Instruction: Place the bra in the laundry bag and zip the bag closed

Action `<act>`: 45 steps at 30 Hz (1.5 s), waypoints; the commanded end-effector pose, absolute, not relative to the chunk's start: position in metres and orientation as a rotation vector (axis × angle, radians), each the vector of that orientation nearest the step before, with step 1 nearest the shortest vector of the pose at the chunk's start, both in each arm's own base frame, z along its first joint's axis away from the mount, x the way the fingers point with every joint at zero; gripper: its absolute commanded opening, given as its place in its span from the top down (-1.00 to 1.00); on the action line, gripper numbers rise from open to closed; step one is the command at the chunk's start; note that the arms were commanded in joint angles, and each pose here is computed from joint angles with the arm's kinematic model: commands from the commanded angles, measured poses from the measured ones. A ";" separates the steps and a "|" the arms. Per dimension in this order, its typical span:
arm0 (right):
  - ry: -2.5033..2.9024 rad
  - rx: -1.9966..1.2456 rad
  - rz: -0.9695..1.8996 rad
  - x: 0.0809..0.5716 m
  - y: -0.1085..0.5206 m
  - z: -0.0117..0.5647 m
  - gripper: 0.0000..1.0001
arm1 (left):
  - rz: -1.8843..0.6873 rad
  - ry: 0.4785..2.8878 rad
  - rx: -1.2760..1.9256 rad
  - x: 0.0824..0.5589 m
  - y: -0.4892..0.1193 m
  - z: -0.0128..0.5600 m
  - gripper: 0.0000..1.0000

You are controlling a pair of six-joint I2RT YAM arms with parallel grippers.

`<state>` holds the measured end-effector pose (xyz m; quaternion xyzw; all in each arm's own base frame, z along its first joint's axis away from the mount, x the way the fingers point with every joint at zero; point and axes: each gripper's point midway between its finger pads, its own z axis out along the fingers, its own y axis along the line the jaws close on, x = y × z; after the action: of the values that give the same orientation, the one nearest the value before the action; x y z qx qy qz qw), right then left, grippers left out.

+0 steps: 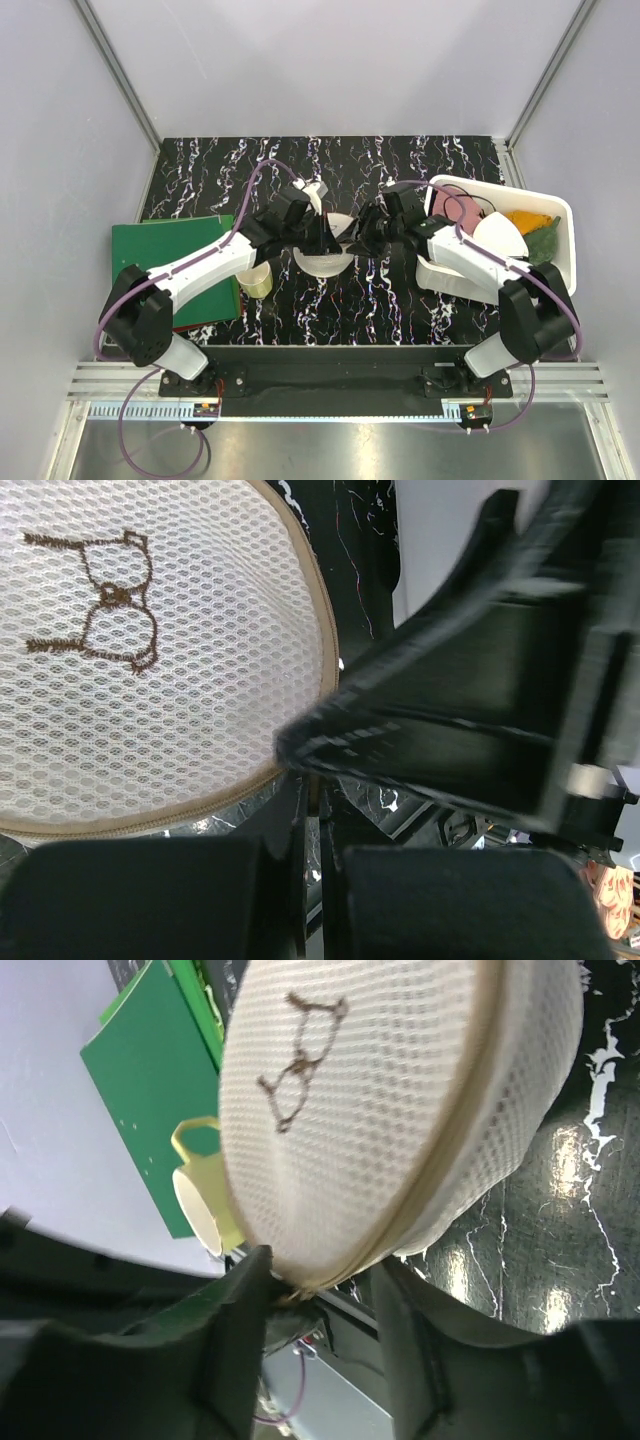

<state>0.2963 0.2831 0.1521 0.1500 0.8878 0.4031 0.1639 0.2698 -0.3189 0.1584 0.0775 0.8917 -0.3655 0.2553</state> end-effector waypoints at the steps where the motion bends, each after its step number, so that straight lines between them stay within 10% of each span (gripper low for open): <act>1: 2.418 0.542 1.197 0.317 0.291 0.162 0.10 | -1.053 2.300 0.239 0.274 -0.325 0.194 1.00; 7: 2.393 0.558 1.117 0.346 0.259 0.152 1.00 | -0.949 2.341 0.182 0.273 -0.299 0.178 1.00; 17: 2.441 0.154 1.104 0.389 0.249 0.159 0.97 | -0.793 2.324 0.001 0.289 -0.222 0.172 1.00; 22: 2.510 0.180 1.033 0.384 0.246 0.166 -0.16 | -0.925 2.300 0.118 0.283 -0.270 0.194 1.00; 26: 2.501 0.290 1.012 0.348 0.238 0.173 -0.44 | -0.954 2.298 0.134 0.285 -0.287 0.199 1.00; 45: 2.391 0.460 1.339 0.341 0.300 0.173 0.17 | -0.999 2.304 0.198 0.277 -0.308 0.196 1.00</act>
<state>0.3232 0.2829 0.1542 0.1722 0.8646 0.4435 0.1617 0.2725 -0.2971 0.1677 0.0588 0.8942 -0.3462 0.2777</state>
